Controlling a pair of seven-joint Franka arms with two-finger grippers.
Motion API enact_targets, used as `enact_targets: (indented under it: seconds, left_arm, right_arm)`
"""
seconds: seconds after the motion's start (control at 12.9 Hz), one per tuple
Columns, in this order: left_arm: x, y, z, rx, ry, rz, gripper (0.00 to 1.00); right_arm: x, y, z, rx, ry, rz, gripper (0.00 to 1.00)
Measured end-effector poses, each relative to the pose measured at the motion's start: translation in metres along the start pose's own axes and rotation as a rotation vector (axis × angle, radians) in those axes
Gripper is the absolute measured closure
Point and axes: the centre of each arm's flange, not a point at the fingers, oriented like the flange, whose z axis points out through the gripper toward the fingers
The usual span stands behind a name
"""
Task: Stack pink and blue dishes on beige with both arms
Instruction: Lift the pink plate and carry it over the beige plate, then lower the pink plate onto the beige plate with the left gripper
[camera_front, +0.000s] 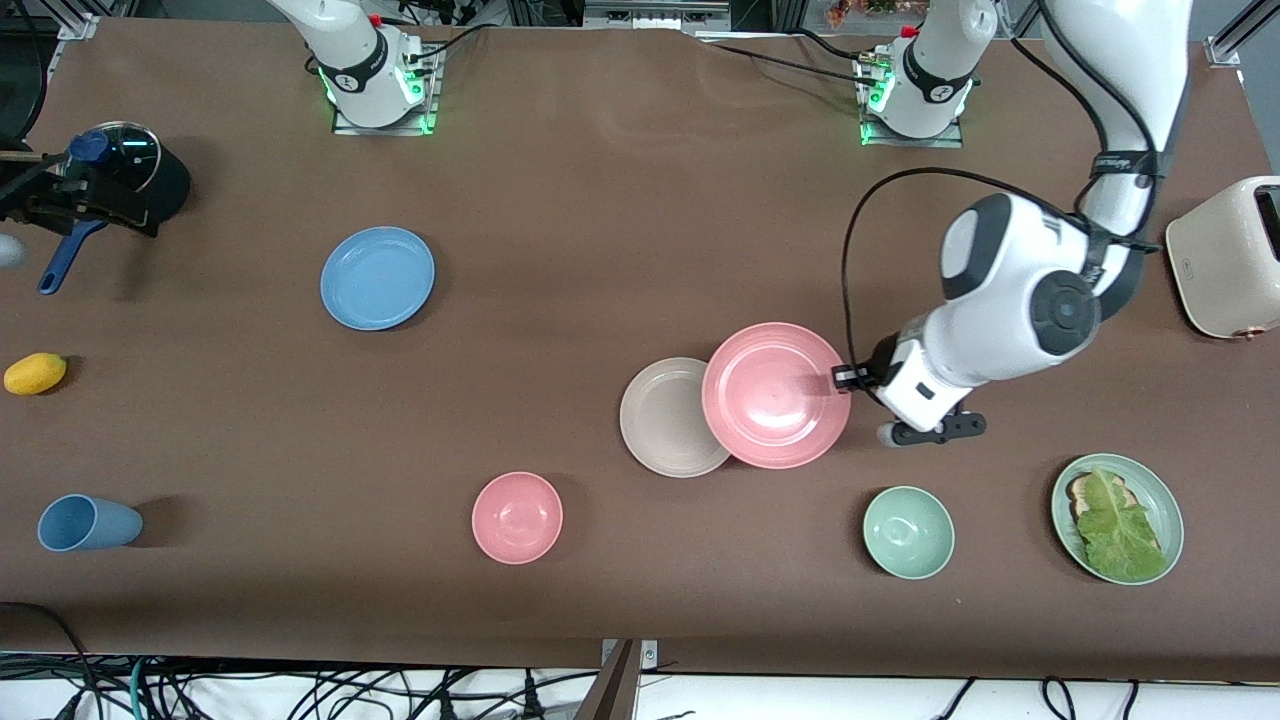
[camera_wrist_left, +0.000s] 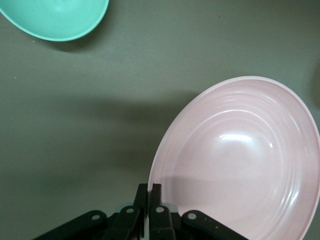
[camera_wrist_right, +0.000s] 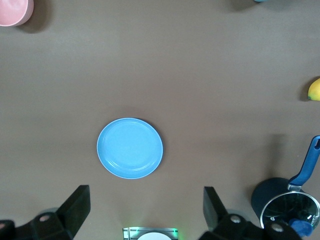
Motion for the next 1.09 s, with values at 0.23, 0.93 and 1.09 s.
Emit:
enact_targets:
  seconds: [0.23, 0.93, 1.09]
  left_arm:
    - [-0.020, 0.041, 0.025, 0.015, 0.019, -0.033, 0.95]
    - [-0.053, 0.075, 0.112, 0.022, 0.089, -0.087, 0.95]
    - [-0.057, 0.080, 0.125, 0.050, 0.120, -0.098, 0.95]
  right_arm:
    - [0.000, 0.000, 0.000, 0.000, 0.000, 0.000, 0.00]
    - [0.000, 0.000, 0.000, 0.000, 0.000, 0.000, 0.00]
    - [0.000, 0.000, 0.000, 0.000, 0.000, 0.000, 0.00]
